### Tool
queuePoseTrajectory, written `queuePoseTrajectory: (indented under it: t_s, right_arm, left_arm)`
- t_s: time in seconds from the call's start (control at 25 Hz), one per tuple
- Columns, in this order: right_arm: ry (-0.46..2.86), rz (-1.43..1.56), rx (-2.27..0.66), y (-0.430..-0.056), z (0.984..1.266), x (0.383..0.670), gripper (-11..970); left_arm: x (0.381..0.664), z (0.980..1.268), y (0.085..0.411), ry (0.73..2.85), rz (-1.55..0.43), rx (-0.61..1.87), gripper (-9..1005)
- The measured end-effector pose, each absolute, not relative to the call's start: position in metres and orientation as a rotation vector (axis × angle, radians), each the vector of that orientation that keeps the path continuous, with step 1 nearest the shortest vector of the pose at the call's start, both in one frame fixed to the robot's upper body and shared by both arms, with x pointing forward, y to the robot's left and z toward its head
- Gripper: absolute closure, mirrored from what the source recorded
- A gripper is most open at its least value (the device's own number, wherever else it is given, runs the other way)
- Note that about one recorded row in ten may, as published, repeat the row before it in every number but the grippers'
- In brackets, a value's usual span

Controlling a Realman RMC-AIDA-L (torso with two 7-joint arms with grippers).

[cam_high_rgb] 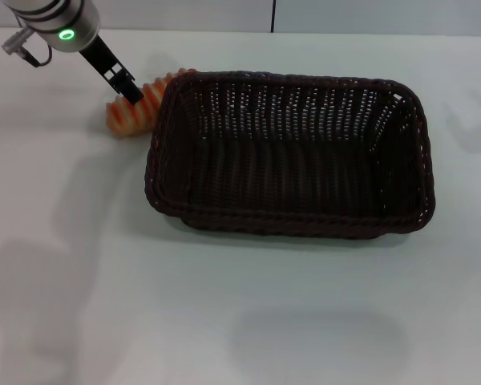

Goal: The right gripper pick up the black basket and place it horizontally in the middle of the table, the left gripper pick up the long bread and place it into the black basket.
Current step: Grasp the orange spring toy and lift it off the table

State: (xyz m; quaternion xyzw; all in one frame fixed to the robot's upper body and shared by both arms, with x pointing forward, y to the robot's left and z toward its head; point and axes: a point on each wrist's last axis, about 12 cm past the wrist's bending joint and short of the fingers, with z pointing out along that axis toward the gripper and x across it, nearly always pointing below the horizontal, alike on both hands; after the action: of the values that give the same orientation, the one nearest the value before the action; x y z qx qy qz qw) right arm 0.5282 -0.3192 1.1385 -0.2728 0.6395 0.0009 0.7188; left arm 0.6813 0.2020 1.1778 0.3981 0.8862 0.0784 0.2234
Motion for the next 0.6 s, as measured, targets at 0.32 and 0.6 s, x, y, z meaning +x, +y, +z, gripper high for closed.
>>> queuePoseTrajectory:
  t_s: [0.32,0.6]
  right_arm:
    - [1.426,-0.028,-0.519,-0.339,1.137,0.527,418]
    - [1.408,-0.006,-0.535,-0.33,1.141,0.537,418]
  left_arm:
    - [0.689,1.181,0.207,2.424,0.218,1.052,189]
    - [0.696,1.172,0.218,2.479,0.199,1.031,191]
